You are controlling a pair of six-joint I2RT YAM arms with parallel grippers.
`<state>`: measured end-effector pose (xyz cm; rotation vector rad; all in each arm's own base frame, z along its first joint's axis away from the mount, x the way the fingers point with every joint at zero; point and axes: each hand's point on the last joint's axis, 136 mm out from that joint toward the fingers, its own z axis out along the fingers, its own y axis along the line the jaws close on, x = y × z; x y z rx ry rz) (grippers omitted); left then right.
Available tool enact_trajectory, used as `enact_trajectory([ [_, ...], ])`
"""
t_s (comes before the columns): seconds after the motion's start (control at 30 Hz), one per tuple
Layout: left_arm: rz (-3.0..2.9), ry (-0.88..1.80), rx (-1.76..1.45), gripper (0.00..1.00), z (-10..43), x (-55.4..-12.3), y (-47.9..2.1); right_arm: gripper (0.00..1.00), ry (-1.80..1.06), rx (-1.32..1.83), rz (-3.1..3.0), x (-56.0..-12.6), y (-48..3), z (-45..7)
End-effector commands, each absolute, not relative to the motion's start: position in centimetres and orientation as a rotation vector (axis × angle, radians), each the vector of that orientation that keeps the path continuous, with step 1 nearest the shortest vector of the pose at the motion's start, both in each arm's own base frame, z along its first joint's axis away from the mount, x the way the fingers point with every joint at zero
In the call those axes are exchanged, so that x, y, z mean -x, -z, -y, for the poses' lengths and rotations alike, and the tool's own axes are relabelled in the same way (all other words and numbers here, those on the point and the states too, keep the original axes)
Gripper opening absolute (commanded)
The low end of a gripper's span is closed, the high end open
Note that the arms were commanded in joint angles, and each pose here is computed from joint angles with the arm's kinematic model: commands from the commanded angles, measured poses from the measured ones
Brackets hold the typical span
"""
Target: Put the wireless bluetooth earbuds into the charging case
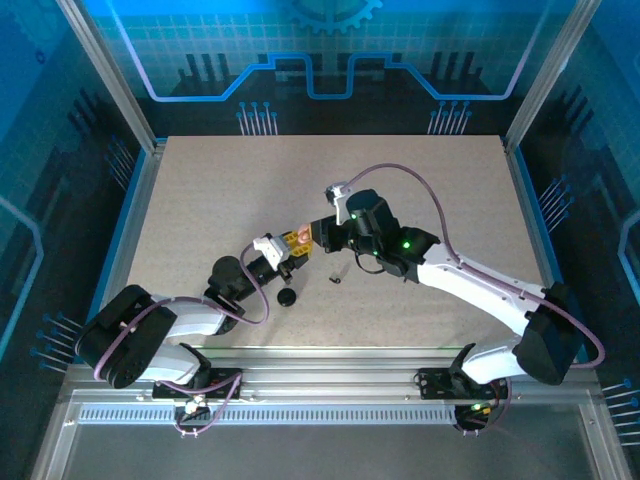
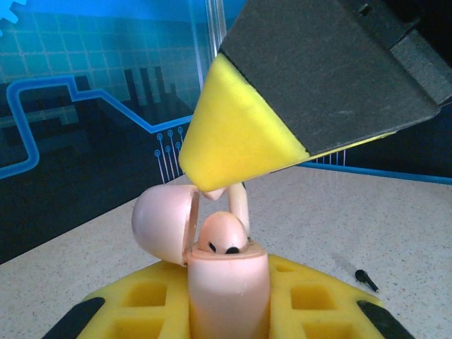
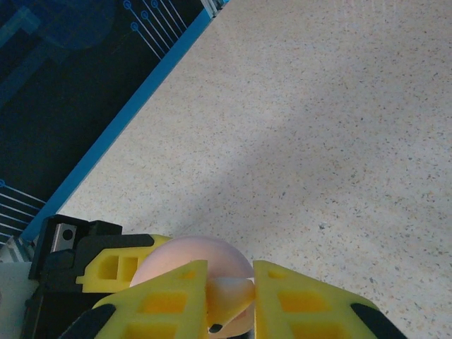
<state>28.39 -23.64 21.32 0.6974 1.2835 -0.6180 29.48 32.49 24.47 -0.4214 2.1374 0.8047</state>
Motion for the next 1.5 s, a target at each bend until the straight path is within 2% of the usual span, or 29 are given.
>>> enact_trajectory([
  [0.0,-1.172,0.617,-0.681,0.12,23.8,-28.0,-24.6,0.2,-0.741,0.49,-2.18,-28.5,-23.1,-33.0],
  [0.53,-1.149,0.613,-0.67,0.12,23.4,-27.7,-25.4,0.2,-0.717,0.529,-2.203,-27.8,-21.9,-33.9],
  [0.93,-1.132,0.622,-0.7,0.12,23.6,-27.1,-25.4,0.2,-0.826,0.475,-2.153,-28.6,-24.2,-33.3],
  [1.2,-1.125,0.62,-0.68,0.13,23.4,-27.2,-26.0,0.2,-0.779,0.484,-2.208,-28.2,-22.4,-33.6],
  [1.47,-1.127,0.61,-0.672,0.13,23.3,-27.3,-26.1,0.2,-0.782,0.334,-2.336,-28.0,-21.0,-33.7],
])
